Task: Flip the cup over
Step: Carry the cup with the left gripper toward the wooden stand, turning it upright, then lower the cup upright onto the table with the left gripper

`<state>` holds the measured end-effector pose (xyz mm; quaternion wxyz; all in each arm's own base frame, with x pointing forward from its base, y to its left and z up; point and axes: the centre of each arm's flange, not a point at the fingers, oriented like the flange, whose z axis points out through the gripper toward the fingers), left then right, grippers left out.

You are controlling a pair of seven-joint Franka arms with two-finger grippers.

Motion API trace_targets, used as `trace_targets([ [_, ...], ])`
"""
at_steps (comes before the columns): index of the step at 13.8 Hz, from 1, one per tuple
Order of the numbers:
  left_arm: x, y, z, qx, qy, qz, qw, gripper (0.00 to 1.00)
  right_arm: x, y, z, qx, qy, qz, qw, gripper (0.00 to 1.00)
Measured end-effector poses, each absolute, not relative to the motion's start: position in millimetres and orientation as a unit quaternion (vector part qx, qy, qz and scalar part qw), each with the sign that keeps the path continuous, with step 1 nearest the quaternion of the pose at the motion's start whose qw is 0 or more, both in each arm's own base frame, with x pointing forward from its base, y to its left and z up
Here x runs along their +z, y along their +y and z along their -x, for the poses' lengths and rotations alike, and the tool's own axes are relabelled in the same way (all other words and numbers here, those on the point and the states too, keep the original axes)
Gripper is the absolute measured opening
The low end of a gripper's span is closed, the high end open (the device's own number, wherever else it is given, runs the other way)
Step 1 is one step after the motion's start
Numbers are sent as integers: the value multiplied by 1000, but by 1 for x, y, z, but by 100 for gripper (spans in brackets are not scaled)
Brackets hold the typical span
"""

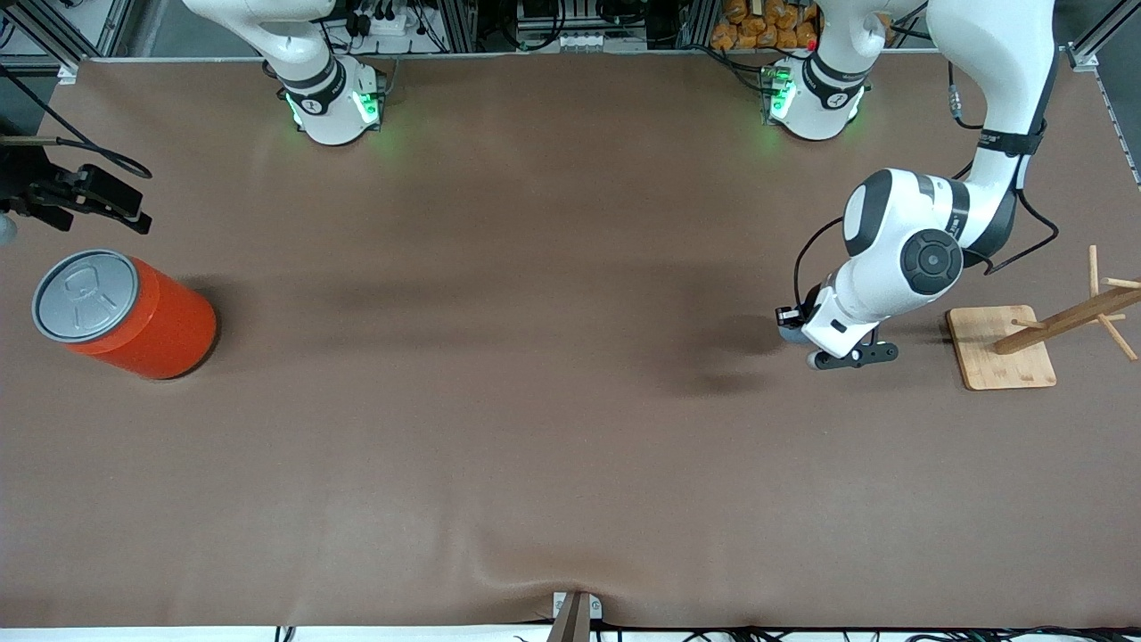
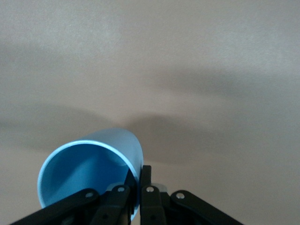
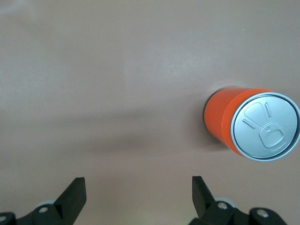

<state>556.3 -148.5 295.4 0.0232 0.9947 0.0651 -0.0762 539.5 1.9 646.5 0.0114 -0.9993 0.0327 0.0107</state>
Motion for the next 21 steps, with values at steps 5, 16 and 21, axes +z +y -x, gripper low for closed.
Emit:
trace_targets([
  [5,287,-139,-551,-78,97,-992,-35,6,647,2,-540,11,33,999,11,100],
  [16,275,-79,-574,-16,137,-989,-51,6,646,2,-539,11,33,999,11,100],
  [21,258,-69,-578,-14,140,-989,-51,7,646,2,-539,11,33,999,11,100],
])
